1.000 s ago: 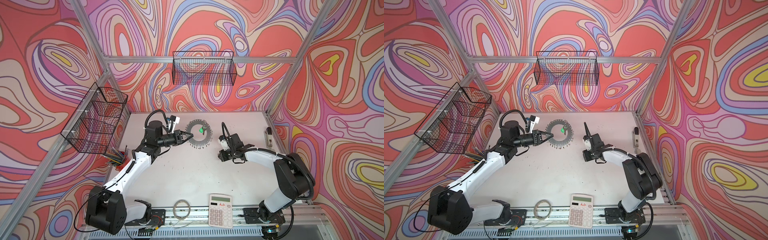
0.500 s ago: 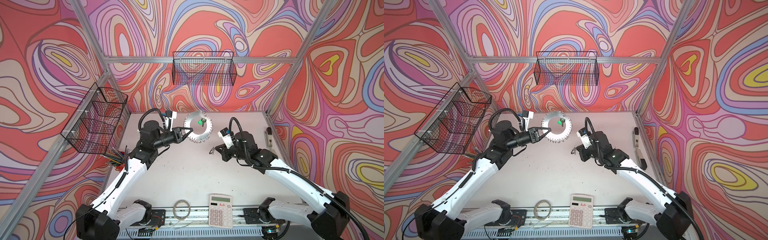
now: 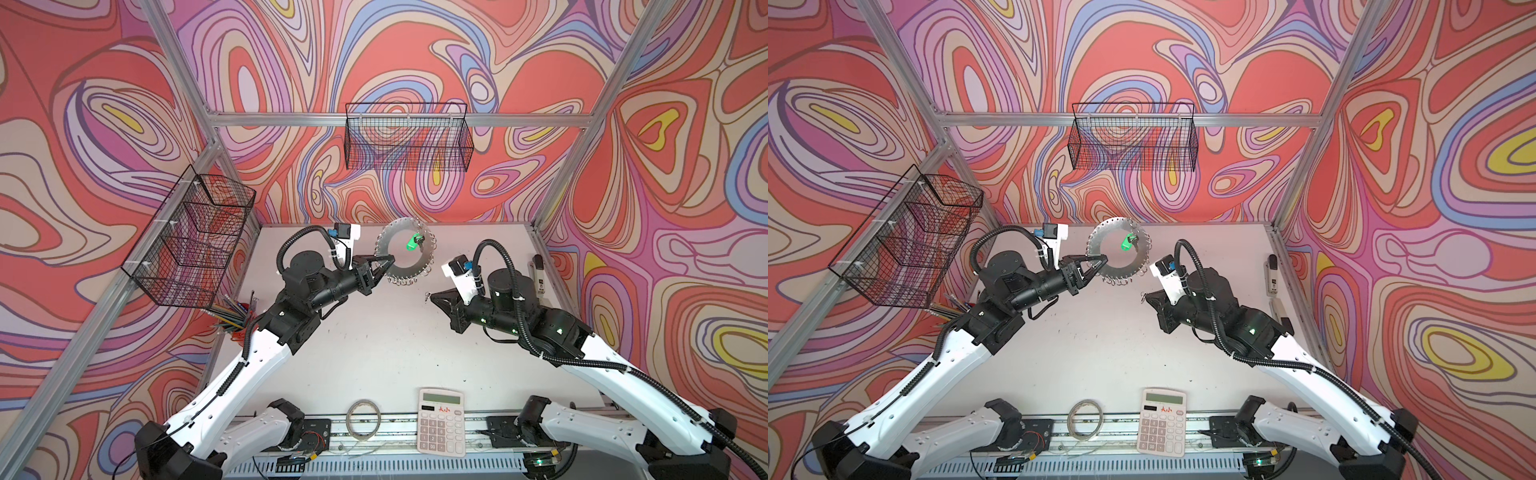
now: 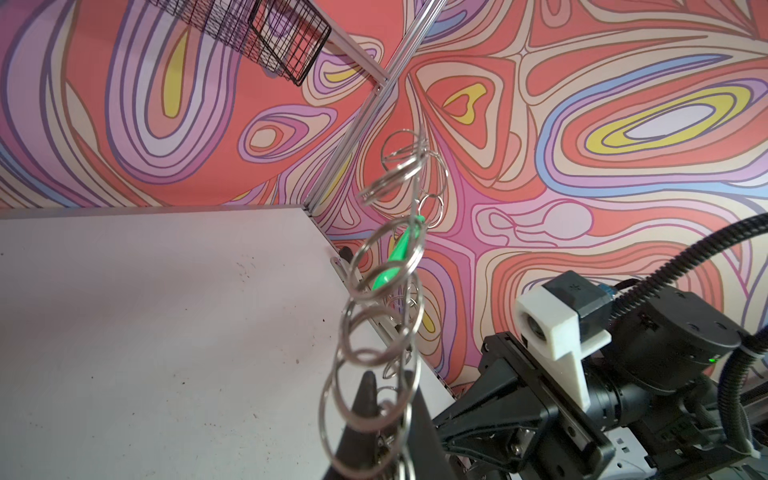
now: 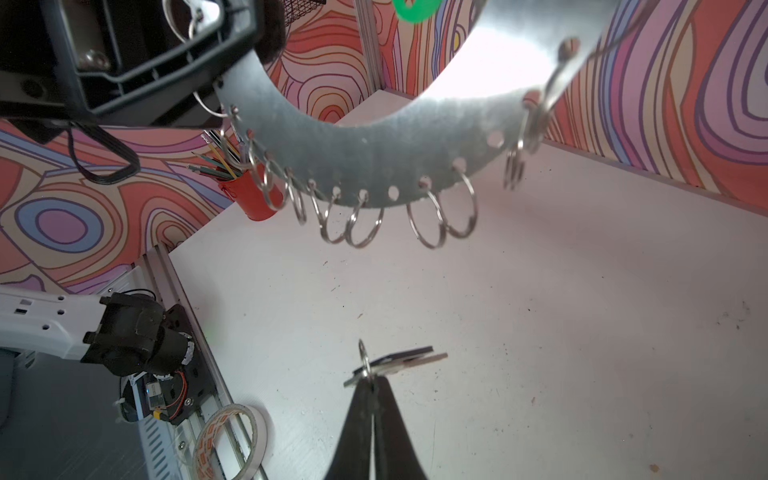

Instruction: Put the keys on the keyring

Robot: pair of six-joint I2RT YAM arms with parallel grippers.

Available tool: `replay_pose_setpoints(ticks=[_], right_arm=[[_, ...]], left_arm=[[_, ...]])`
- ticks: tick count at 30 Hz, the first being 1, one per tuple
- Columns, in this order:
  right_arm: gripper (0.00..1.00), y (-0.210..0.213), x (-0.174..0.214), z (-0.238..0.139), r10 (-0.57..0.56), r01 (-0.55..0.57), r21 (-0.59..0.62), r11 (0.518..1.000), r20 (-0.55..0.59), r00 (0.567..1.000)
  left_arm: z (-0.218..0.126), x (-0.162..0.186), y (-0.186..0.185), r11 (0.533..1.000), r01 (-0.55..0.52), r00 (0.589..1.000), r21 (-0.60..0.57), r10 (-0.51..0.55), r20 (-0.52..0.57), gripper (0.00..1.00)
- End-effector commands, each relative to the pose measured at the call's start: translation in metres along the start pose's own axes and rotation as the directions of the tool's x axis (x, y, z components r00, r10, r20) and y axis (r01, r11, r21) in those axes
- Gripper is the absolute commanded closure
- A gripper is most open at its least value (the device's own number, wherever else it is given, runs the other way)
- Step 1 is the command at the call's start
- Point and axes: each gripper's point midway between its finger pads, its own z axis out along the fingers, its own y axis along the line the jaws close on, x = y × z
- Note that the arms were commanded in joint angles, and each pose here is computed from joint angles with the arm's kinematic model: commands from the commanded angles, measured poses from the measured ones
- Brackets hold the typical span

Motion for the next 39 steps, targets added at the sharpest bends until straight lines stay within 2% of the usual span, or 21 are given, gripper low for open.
replay_pose_setpoints(ticks=[1,10,20,39], right_arm=[[1.00,0.004,-0.006,-0.004,0.005,-0.005,-0.003,1.000,0.010,1.000],[1.00,0.027,-0.028,0.007,-0.017,0.020,-0.064,0.998,0.044,0.999],[1.00,0.053,-0.027,0.022,-0.082,0.083,-0.042,0.996,0.021,0.996],[1.00,0.057,-0.043,0.038,-0.009,0.011,-0.046,0.999,0.058,0.998]], left_arm=[[-0.005,-0.016,-0.011,0.998,-0.065,0.995,0.018,0.064,0.073,1.00],[-0.005,-0.019,-0.013,0.995,-0.092,0.992,-0.023,0.094,0.084,1.00],[-0.006,-0.017,-0.017,0.990,-0.135,0.985,-0.050,0.139,0.103,1.00],[-0.007,-0.010,-0.016,0.987,-0.147,0.983,-0.059,0.153,0.100,1.00]])
